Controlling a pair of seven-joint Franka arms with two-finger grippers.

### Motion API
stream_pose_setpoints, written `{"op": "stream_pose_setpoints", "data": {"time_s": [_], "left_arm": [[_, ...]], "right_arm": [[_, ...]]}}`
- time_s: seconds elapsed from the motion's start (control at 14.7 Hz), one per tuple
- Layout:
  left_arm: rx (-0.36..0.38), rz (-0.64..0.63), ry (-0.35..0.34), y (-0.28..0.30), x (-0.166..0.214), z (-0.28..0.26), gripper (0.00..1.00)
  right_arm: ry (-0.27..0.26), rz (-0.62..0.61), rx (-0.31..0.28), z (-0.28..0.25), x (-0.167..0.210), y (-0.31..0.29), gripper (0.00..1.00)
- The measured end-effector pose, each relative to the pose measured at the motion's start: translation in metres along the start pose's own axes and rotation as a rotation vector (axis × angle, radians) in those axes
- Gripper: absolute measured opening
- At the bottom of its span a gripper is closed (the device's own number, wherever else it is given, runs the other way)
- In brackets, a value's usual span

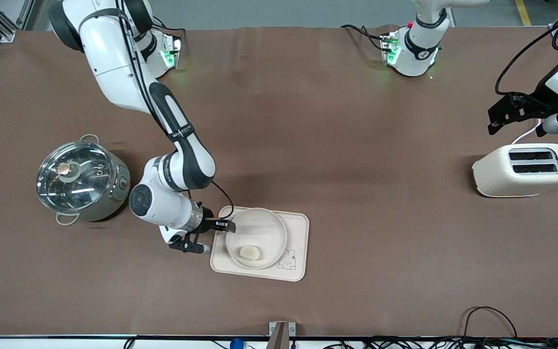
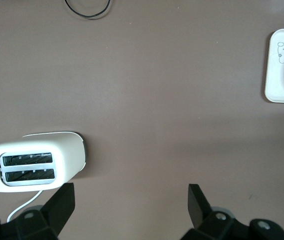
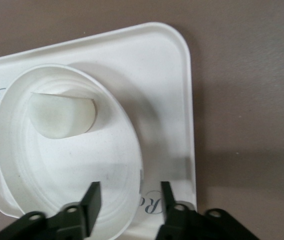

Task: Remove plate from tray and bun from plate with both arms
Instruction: 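Lower the right gripper and grasp the white plate's rim, then lift the plate off the tray and set it down beyond the tray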

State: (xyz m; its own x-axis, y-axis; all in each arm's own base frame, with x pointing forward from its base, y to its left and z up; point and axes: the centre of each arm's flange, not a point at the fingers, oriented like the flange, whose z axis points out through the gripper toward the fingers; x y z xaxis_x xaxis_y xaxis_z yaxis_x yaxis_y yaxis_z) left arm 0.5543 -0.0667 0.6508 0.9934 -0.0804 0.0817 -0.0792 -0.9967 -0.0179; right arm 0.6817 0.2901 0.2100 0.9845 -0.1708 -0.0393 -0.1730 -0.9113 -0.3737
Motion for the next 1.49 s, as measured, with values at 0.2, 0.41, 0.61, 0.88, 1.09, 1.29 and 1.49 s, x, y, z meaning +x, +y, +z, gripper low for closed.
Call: {"op": "stream_pose_setpoints", "data": {"time_s": [0.2,0.41,0.61,0.88,1.09,1.29,1.49], "left_arm": [[0.000,0.000,-0.004,0.000,0.000,0.000,1.00],[0.000,0.000,-0.005,0.000,-0.001,0.000,1.00],[0.000,0.000,-0.005,0.000,-0.001,0.001,1.00],[0.000,-0.001,-0.006,-0.001,-0.001,0.001,1.00],[0.001,-0.001,-0.011,-0.001,-0.001,0.001,1.00],[0.001,-0.001,-0.012,-0.001,-0.001,0.001,1.00],[0.001,-0.001,-0.012,-0.001,-0.001,0.001,1.00]], "right_arm": [[-0.004,-0.001,-0.005,0.007,-0.001,0.001,0.49],[0.009,0.000,-0.007,0.013,0.002,0.004,0.45],[0.018,0.000,-0.009,0.021,0.004,0.006,0.39],[0.015,0.000,-0.013,0.026,0.003,0.008,0.19],[0.024,0.004,-0.007,0.025,0.005,0.007,0.05],[0.031,0.024,0.017,0.022,0.007,0.005,0.04],[0.013,0.019,0.030,0.013,0.003,-0.003,0.04]]}}
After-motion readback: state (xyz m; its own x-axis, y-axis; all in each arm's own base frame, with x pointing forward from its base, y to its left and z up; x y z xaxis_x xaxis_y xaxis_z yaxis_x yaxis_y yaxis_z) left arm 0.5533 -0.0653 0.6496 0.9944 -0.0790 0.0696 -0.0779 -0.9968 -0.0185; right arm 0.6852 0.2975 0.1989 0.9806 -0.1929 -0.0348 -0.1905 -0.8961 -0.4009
